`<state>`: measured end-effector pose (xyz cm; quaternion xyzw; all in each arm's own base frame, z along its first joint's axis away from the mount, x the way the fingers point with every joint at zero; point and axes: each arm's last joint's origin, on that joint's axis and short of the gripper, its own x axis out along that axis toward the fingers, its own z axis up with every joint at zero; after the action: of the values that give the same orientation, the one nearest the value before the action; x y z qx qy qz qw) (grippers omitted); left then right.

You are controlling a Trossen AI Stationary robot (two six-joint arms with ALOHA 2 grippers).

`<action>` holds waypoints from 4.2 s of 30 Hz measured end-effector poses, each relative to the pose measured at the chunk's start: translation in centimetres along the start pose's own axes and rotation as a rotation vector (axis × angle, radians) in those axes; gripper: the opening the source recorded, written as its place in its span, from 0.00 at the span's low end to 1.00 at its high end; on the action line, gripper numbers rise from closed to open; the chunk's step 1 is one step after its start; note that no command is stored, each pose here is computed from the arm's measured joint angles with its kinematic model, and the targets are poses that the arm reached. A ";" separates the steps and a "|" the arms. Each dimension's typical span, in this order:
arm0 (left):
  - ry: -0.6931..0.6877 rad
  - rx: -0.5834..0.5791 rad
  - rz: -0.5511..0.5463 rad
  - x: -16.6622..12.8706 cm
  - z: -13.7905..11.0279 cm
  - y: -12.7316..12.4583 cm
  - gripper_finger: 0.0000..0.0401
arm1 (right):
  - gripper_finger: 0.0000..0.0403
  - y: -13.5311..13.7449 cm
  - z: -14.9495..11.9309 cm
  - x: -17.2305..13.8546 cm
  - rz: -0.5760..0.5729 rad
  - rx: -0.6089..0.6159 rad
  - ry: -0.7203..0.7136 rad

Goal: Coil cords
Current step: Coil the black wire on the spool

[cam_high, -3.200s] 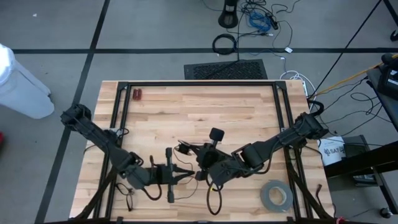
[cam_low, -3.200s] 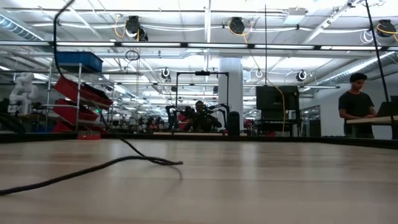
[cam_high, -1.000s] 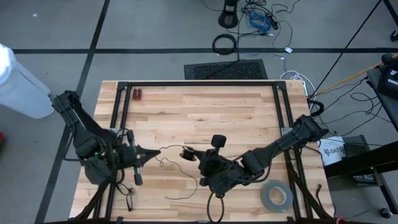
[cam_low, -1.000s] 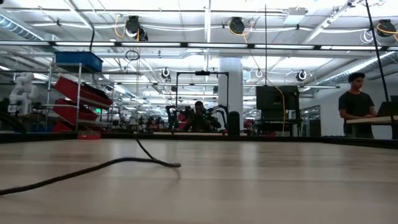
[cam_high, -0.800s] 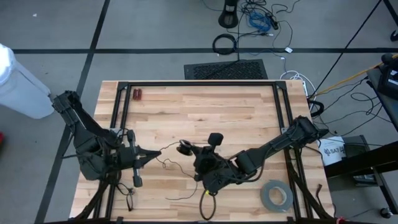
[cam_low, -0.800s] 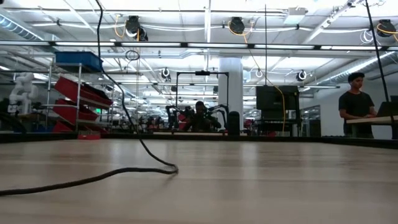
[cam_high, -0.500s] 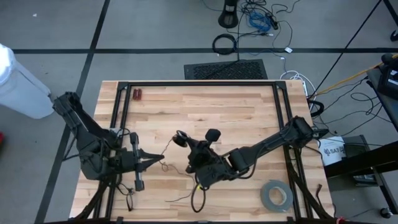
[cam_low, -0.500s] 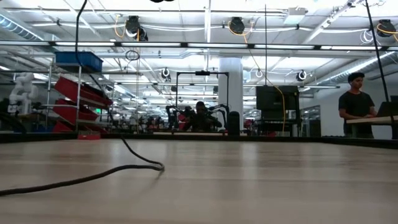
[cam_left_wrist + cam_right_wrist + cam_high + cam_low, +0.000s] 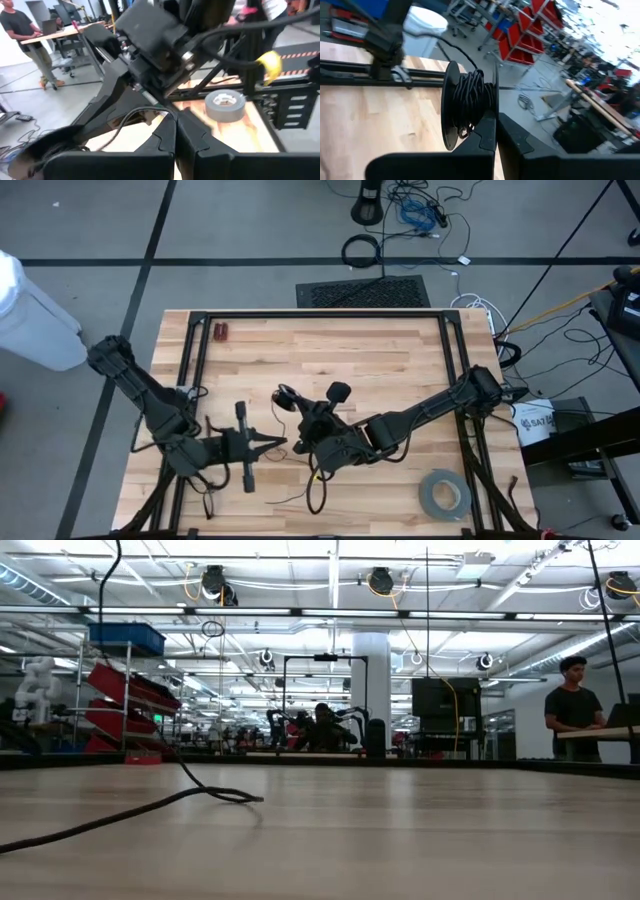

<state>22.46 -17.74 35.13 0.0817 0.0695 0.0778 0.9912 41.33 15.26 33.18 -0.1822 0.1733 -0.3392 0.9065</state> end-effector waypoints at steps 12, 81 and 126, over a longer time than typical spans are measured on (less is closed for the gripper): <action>0.077 0.062 -0.014 2.5 -1.9 -0.7 0.01 | 0.00 0.1 0.8 -1.0 0.059 0.008 -0.042; -0.055 -0.037 0.075 6.4 -5.1 -6.1 0.53 | 0.00 -3.0 3.8 -9.0 0.293 0.100 -0.154; 0.206 0.190 0.178 1.1 -4.9 -1.6 0.01 | 0.00 -3.5 1.2 -9.6 0.467 0.125 0.073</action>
<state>22.98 -18.33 29.92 0.1727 0.1705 0.1665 0.9557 33.14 19.54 37.57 -0.0683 0.2222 -0.1367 0.9630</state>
